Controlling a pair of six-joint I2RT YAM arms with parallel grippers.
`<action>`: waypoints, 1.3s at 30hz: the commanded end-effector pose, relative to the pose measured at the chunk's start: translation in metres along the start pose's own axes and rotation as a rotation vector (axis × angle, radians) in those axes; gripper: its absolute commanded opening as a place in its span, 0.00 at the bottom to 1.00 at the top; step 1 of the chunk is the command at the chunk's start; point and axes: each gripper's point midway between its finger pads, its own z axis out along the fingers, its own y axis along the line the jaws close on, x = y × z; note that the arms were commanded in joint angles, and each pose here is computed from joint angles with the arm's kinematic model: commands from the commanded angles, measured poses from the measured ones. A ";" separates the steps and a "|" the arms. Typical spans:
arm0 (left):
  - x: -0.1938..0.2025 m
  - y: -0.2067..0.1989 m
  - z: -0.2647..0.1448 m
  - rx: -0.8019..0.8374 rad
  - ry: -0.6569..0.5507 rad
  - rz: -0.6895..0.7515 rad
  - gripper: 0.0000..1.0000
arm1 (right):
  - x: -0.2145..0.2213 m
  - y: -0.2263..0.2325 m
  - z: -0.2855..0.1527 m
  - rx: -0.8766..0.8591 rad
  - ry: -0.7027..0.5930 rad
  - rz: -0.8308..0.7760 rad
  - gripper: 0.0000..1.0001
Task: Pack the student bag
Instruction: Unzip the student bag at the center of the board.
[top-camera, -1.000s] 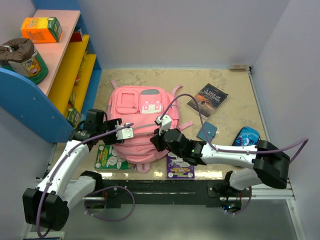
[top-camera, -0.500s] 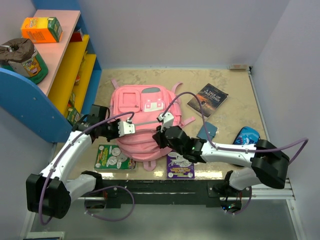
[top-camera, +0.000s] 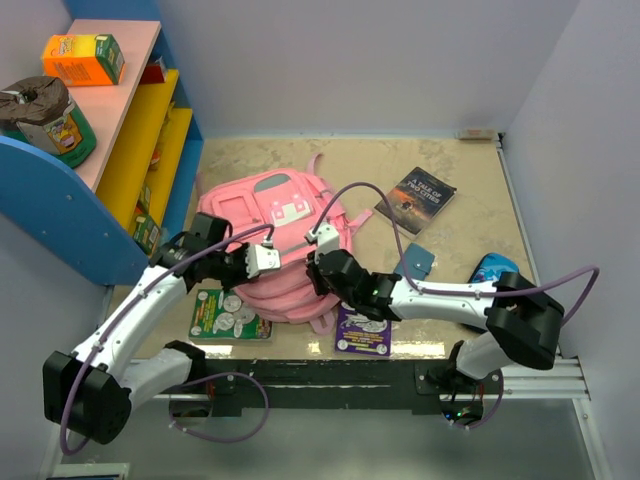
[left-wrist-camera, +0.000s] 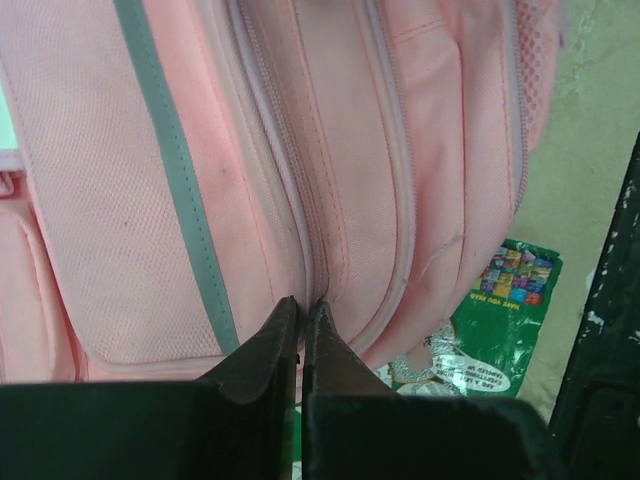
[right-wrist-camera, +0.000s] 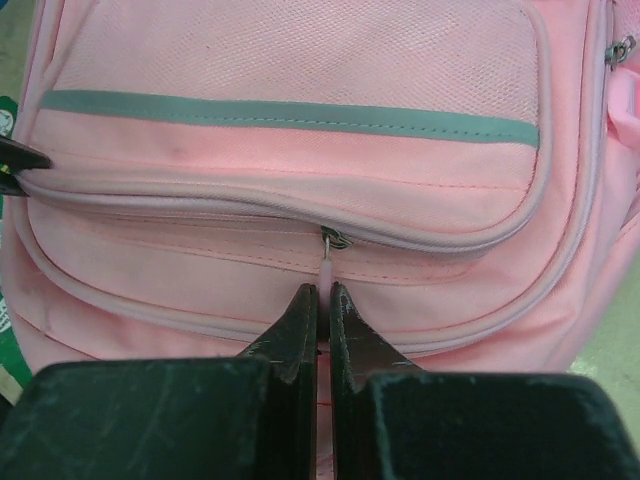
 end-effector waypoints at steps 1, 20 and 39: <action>-0.048 -0.006 -0.001 0.036 -0.183 -0.043 0.00 | -0.045 0.063 -0.007 -0.176 -0.108 0.028 0.00; -0.087 0.012 -0.001 0.027 -0.305 -0.247 0.04 | -0.015 0.126 -0.029 -0.389 -0.149 -0.019 0.00; -0.082 0.016 -0.012 0.017 -0.235 -0.098 0.52 | -0.003 0.124 -0.016 -0.333 -0.097 -0.043 0.08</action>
